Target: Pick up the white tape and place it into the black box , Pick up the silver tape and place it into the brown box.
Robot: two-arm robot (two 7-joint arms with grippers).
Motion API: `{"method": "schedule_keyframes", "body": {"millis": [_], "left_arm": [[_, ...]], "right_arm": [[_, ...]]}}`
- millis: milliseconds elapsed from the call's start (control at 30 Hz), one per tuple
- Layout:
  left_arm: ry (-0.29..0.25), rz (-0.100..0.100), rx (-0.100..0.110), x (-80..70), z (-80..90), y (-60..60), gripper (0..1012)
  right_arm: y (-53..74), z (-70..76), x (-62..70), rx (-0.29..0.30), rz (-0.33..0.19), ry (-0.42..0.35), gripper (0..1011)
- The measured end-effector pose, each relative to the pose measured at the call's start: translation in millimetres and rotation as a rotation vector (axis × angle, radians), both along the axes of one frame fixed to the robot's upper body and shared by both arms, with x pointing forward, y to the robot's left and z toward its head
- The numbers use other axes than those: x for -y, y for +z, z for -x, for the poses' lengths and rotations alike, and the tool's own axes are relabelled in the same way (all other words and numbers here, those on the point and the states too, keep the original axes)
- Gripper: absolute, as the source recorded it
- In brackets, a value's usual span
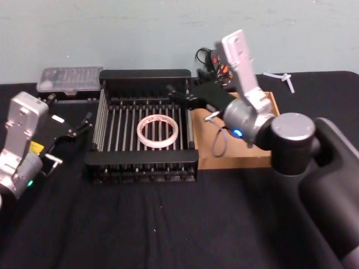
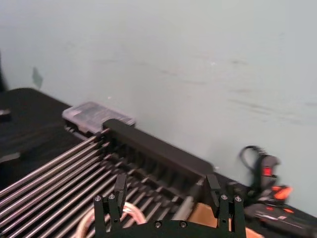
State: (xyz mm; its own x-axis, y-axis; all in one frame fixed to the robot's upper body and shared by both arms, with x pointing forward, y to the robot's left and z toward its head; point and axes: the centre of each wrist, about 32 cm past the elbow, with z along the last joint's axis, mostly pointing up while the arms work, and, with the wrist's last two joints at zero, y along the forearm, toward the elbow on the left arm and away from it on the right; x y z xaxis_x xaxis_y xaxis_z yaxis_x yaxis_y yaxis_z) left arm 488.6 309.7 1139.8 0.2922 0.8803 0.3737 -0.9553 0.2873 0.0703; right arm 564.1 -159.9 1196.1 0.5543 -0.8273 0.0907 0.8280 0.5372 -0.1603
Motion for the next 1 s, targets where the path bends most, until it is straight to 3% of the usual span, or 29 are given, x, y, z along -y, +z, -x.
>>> {"method": "schedule_keyframes", "body": {"millis": [233, 467, 633, 1000], "left_arm": [[0.0, 0.0, 0.0, 0.0, 0.0, 0.0, 1001], [0.0, 0.0, 0.0, 0.0, 0.0, 0.0, 1001], [0.0, 0.0, 0.0, 0.0, 0.0, 0.0, 1001], [0.0, 0.0, 0.0, 0.0, 0.0, 0.0, 1001]], "right_arm": [[9.9, 11.6, 32.8, 0.034, -0.029, -0.084, 1002], [7.2, 20.7, 55.8, 0.053, -0.03, -0.163, 1003], [-3.2, 29.8, 74.4, 0.059, 0.002, -0.227, 1002], [-27.2, 42.4, 92.4, 0.042, 0.046, -0.293, 1002]]}}
